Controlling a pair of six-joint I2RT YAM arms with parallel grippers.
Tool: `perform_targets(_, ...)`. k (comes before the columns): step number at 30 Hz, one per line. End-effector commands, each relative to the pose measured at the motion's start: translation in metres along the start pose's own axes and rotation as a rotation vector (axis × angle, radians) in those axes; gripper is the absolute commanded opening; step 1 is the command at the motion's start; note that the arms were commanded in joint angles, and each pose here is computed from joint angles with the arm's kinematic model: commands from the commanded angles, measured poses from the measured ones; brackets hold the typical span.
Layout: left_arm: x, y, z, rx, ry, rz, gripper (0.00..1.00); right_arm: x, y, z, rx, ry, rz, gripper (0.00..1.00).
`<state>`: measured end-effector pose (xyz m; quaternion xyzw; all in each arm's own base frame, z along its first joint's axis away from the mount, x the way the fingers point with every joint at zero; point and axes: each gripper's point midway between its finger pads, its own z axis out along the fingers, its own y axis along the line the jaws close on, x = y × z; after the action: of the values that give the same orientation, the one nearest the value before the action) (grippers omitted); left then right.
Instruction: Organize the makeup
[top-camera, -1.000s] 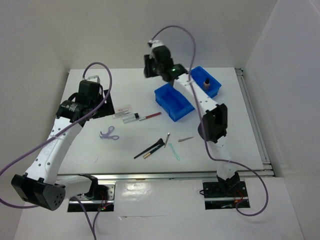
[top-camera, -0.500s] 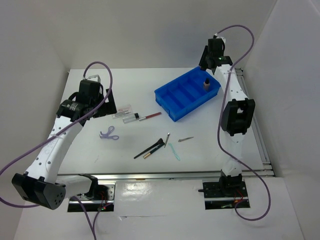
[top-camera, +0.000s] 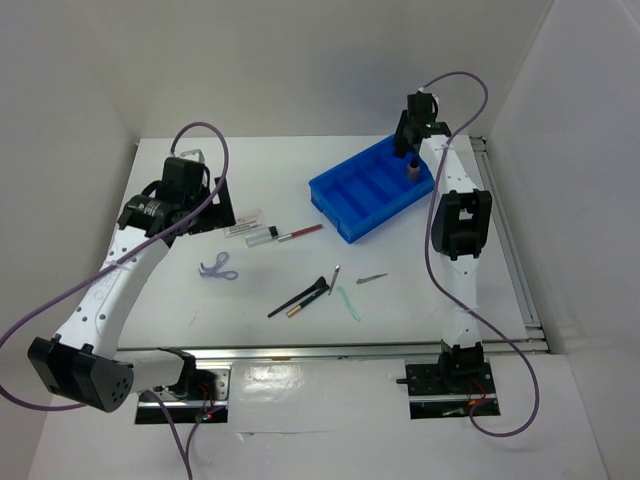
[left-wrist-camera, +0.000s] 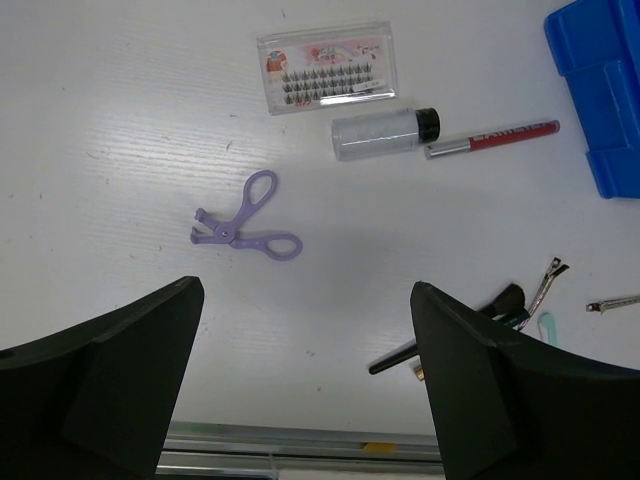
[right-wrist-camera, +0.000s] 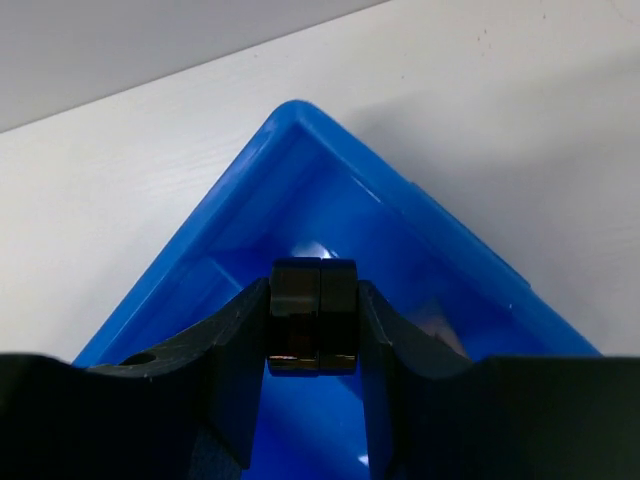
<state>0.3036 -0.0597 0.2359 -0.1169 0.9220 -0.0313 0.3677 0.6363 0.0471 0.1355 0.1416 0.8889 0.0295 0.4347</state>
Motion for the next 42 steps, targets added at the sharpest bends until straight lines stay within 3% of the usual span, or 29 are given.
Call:
perform_targets(1,-0.015,-0.005,-0.007,0.021,-0.036,-0.019,0.99,-0.034,0.0,0.001,-0.013,-0.096,0.026,0.31)
perform_targets(3,-0.015,-0.005,-0.007,0.021,-0.036,-0.019,0.99,-0.032,0.002,0.007,-0.022,-0.095,0.026,0.43)
perform_targets(4,-0.015,-0.005,-0.007,0.021,-0.036,-0.019,0.99,-0.032,0.004,0.007,-0.031,-0.092,0.026,0.65)
perform_targets(5,-0.015,-0.005,-0.007,0.021,-0.036,-0.019,0.99,-0.032,0.004,0.007,-0.031,-0.092,0.026,0.76)
perform_targets(8,-0.009,-0.003,-0.005,0.008,-0.009,-0.013,0.99,-0.039,0.01,0.0,-0.058,-0.106,0.027,0.89)
perform_targets(11,-0.012,-0.004,-0.007,0.012,-0.017,-0.024,0.99,-0.075,0.019,-0.035,-0.097,-0.186,0.028,0.87)
perform_targets(15,-0.017,-0.005,-0.014,0.024,-0.043,-0.03,0.99,-0.098,0.057,-0.09,-0.153,-0.266,-0.036,0.61)
perform_targets(16,-0.018,-0.003,-0.014,0.013,-0.048,-0.03,0.99,-0.09,0.08,-0.104,-0.18,-0.267,-0.083,0.53)
perform_targets(19,-0.02,-0.001,-0.018,0.009,-0.063,-0.033,0.99,-0.061,0.124,-0.137,-0.266,-0.233,-0.146,0.52)
perform_targets(24,-0.026,0.004,-0.029,-0.007,-0.089,-0.084,0.99,0.072,0.235,-0.174,-0.521,-0.003,-0.333,0.85)
perform_targets(26,-0.029,0.007,-0.033,-0.022,-0.112,-0.115,0.97,0.125,0.27,-0.19,-0.614,0.068,-0.426,0.92)
perform_targets(30,-0.034,0.024,-0.046,-0.107,-0.144,-0.157,0.97,0.18,0.298,-0.194,-0.628,0.154,-0.516,0.96)
perform_targets(35,-0.04,0.042,-0.067,-0.152,-0.233,-0.222,0.96,0.231,0.313,-0.202,-0.632,0.315,-0.506,0.94)
perform_targets(39,-0.043,0.041,-0.071,-0.13,-0.273,-0.236,0.96,0.25,0.313,-0.198,-0.594,0.342,-0.497,0.92)
perform_targets(42,-0.04,0.04,-0.069,-0.122,-0.258,-0.223,0.96,0.252,0.314,-0.197,-0.583,0.36,-0.49,0.96)
